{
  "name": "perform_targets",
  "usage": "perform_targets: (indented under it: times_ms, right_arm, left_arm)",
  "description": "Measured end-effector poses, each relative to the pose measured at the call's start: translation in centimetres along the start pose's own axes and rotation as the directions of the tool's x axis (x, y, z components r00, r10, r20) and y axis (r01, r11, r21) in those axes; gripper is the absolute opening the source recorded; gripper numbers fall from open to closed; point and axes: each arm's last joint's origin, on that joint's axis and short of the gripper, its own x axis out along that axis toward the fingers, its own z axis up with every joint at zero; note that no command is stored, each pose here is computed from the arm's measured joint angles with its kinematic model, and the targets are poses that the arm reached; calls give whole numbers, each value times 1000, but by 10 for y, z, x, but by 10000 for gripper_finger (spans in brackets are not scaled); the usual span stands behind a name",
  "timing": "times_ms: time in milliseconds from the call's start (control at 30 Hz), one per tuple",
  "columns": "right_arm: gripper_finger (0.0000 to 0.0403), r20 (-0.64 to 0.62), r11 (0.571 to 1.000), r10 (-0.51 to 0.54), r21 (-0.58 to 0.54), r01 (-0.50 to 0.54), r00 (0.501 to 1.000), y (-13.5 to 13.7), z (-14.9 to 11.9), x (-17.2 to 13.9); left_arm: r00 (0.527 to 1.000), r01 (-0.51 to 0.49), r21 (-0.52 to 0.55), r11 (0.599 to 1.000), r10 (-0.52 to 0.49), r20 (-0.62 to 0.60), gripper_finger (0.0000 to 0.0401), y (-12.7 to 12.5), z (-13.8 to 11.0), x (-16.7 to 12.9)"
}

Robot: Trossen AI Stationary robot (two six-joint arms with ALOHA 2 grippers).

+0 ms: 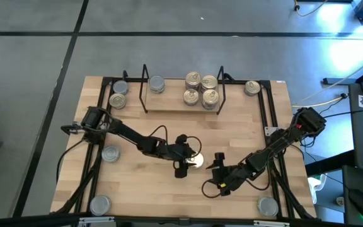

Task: Stack canned seafood by type on shelf
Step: Stack the blue-pink tuna can on top of the other blue-pink can on the shelf

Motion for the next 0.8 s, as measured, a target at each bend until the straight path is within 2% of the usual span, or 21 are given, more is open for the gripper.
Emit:
perform_targets:
  times_ms: [167, 367, 467, 667, 800]
  right_arm:
    - [299, 15, 999, -37, -12, 37, 999, -2, 0, 4]
    - [297, 20, 993, -35, -114, 37, 999, 4, -6, 18]
    - [294, 37, 981, -80, -176, 85, 996, 4, -7, 23]
    - [294, 77, 922, -228, -303, 240, 971, 0, -7, 23]
    - [293, 75, 872, -268, -405, 275, 960, -1, -8, 23]
  left_arm:
    - [1000, 1, 28, 1000, 0, -13, 253, 3, -8, 8]
    - [999, -36, -29, 999, 36, -15, 253, 14, -11, 15]
    - [999, -38, -53, 998, 37, -22, 253, 18, -13, 18]
    - [999, 21, -165, 986, -28, -41, 253, 31, -12, 21]
    - [998, 38, -214, 976, -48, -42, 253, 39, -11, 22]
